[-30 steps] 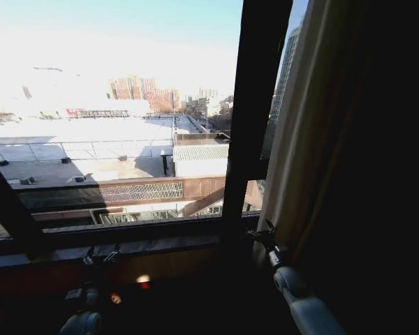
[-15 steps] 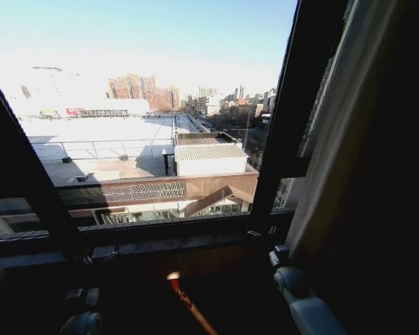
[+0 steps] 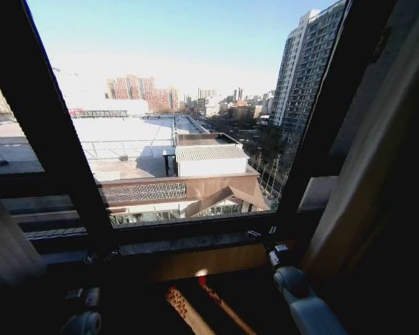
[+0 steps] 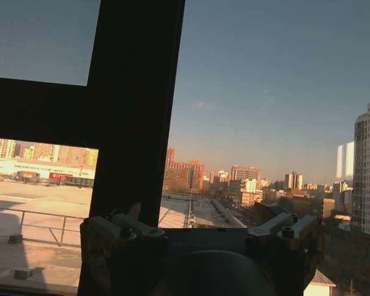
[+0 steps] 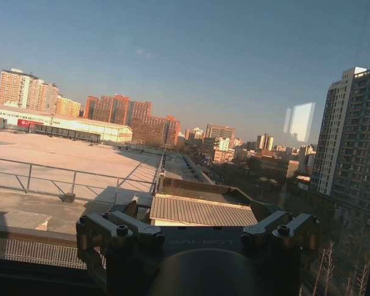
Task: Open the curtains by pulling them apart, changing their state from closed to fully open.
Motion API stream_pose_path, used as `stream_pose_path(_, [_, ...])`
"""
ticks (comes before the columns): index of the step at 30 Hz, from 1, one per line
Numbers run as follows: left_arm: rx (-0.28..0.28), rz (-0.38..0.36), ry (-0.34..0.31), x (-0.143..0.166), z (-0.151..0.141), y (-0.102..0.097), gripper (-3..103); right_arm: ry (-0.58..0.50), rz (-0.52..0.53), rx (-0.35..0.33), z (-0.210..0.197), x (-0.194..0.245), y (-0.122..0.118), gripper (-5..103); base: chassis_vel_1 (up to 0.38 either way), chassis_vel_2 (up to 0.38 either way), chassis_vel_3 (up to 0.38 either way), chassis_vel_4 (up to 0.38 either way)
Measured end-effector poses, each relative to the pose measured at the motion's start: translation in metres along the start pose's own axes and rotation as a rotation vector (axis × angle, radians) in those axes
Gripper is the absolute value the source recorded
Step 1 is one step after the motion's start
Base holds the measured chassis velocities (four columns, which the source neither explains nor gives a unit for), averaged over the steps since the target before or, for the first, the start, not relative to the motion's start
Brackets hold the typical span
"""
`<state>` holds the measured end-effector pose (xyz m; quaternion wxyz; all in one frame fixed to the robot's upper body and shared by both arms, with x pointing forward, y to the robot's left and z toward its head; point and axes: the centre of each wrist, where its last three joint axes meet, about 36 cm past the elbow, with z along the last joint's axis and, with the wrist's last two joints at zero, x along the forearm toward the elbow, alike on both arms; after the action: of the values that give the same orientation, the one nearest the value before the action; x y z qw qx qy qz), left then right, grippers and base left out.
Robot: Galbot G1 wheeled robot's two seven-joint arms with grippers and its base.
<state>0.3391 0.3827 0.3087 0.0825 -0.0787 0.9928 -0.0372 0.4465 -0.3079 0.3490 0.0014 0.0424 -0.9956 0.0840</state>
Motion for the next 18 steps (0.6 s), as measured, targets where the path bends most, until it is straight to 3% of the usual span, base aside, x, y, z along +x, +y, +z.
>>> stream_pose_path(18, [0.000,0.000,0.000,0.0000,0.0000,0.0000,100,0.000,0.000,0.000,0.0000,0.0000,0.0000,100,0.388,0.321,-0.382,-0.322])
